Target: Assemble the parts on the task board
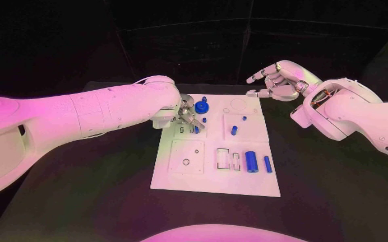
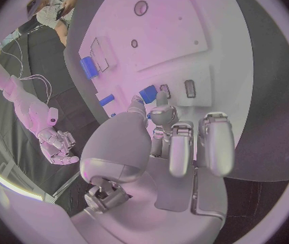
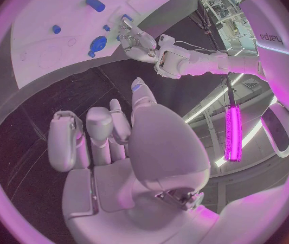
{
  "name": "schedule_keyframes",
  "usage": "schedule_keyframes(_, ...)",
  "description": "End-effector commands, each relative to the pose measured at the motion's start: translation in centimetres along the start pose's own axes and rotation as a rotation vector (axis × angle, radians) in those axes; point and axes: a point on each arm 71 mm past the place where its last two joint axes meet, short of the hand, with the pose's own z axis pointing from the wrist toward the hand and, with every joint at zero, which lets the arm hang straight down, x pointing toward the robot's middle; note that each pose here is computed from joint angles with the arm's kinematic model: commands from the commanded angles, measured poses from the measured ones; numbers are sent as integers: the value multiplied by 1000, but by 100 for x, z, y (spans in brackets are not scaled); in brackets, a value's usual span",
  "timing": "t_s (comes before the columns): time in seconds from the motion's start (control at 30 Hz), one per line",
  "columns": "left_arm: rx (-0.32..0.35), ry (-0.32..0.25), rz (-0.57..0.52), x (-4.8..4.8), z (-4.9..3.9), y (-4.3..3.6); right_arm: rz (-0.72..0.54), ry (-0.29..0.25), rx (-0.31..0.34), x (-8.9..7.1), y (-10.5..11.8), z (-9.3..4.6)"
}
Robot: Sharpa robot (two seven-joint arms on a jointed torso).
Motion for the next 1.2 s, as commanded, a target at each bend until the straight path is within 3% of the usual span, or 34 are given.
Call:
schedule_keyframes(0.03,2,8,-1,3,-4,-24,-3,5,-3,-3,12,10)
schedule_keyframes(0.4,13,25,-14,23,-7,-51,-8,2,-1,-2,7,26)
schedule_keyframes(0.73,22,7,-47,10,-14,-40,-9,2,2,-2,-2,36)
schedule_keyframes(1.2,52,-43,-153,-7,-98,61,-12,1,11,-12,-31,47)
